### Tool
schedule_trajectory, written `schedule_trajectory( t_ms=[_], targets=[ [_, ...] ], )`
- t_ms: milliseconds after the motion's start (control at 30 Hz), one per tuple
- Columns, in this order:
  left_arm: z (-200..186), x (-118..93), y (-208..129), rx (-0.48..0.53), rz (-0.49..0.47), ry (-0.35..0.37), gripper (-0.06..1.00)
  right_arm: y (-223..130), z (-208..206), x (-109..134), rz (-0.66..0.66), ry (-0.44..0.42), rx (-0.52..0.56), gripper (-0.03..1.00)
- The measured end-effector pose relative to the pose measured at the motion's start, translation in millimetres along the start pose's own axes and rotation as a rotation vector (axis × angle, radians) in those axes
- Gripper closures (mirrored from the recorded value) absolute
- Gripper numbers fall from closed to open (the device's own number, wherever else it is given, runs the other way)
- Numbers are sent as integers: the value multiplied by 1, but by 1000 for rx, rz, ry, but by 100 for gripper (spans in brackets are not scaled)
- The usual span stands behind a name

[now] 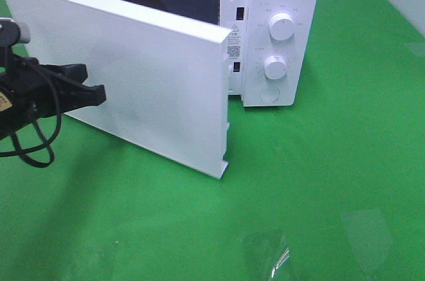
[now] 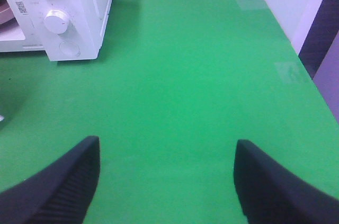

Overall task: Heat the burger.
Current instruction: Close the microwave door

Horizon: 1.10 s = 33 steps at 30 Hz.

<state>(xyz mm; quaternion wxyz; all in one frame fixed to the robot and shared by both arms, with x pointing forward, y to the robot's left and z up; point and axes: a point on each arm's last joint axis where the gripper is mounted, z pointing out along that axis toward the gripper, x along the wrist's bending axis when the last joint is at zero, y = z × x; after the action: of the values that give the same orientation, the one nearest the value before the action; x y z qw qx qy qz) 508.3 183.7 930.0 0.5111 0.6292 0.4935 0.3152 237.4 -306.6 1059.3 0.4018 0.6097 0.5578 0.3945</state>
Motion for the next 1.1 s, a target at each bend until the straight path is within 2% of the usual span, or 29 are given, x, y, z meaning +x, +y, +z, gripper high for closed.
schedule_trajectory(
  t_ms=[333,467,800,1100],
  targets=[
    [25,-35,13,-60,17,-16,94,0,0,0,0,0,0,29],
    [41,-52,22,-98,-7,-18,94,0,0,0,0,0,0,29],
    [63,-66,32,-126,-19,-22,94,0,0,0,0,0,0,29],
    [73,-77,34,-110,-3,-59,94,0,0,0,0,0,0,29]
  ],
)
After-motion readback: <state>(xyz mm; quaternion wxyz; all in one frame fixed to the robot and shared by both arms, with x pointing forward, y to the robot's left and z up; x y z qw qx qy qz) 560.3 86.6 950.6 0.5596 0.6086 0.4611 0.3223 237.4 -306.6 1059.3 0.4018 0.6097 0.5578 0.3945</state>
